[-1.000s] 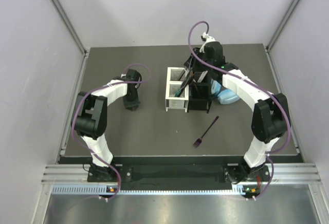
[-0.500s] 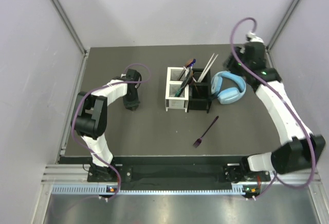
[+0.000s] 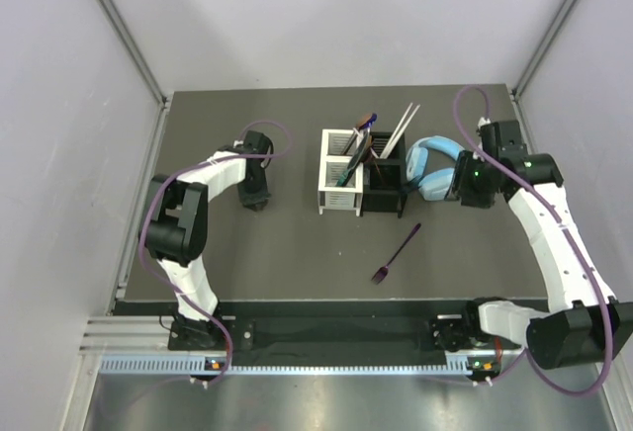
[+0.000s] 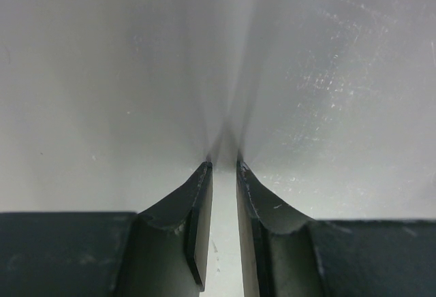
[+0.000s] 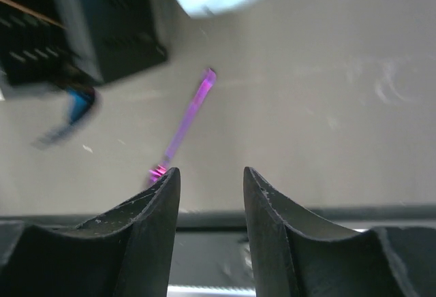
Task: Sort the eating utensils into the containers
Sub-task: Move the fork to the center of the board.
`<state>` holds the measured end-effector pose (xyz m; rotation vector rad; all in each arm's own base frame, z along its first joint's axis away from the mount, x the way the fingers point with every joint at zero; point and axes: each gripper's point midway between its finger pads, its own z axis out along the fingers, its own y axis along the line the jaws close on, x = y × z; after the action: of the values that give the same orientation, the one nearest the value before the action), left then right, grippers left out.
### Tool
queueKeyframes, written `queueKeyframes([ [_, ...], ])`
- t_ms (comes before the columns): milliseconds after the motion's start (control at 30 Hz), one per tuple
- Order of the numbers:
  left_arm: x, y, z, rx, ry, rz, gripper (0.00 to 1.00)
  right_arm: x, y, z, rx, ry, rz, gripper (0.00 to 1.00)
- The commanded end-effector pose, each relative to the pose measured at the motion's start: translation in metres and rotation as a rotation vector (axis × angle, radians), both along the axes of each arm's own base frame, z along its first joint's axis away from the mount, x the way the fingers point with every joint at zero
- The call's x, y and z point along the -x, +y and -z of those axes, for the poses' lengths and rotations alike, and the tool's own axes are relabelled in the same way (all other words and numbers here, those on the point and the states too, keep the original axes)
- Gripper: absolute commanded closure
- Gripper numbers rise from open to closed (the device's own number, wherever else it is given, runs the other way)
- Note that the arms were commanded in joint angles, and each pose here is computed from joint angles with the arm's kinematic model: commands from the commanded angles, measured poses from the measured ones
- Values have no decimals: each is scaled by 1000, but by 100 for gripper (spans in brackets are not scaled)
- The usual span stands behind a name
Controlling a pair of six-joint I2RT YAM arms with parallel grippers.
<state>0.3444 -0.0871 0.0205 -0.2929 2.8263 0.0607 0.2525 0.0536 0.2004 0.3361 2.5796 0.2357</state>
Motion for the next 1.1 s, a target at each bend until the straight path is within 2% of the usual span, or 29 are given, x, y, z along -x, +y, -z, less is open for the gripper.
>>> queueKeyframes([
  [0,-2,6,-2,-19,-15,-25,73,47,-25,0,137,57,-49,57],
  [67,-1,6,-4,-16,-25,-25,73,57,-25,-9,135,9,-72,56],
  [233,3,3,0,-1,-3,-26,73,81,-21,-7,121,11,-109,56],
  [333,-1,2,-3,1,-3,-25,73,94,-4,9,31,82,-155,57],
  [567,-8,-3,-8,20,-22,-25,73,96,21,42,-59,251,-164,59],
  [600,-8,-3,-9,21,-26,-25,73,91,31,44,-67,224,-191,59],
  [900,1,3,-16,1,-32,-31,73,94,73,76,21,269,-375,57],
  [1067,7,5,-16,-2,-32,-38,73,101,75,103,118,340,-450,58],
])
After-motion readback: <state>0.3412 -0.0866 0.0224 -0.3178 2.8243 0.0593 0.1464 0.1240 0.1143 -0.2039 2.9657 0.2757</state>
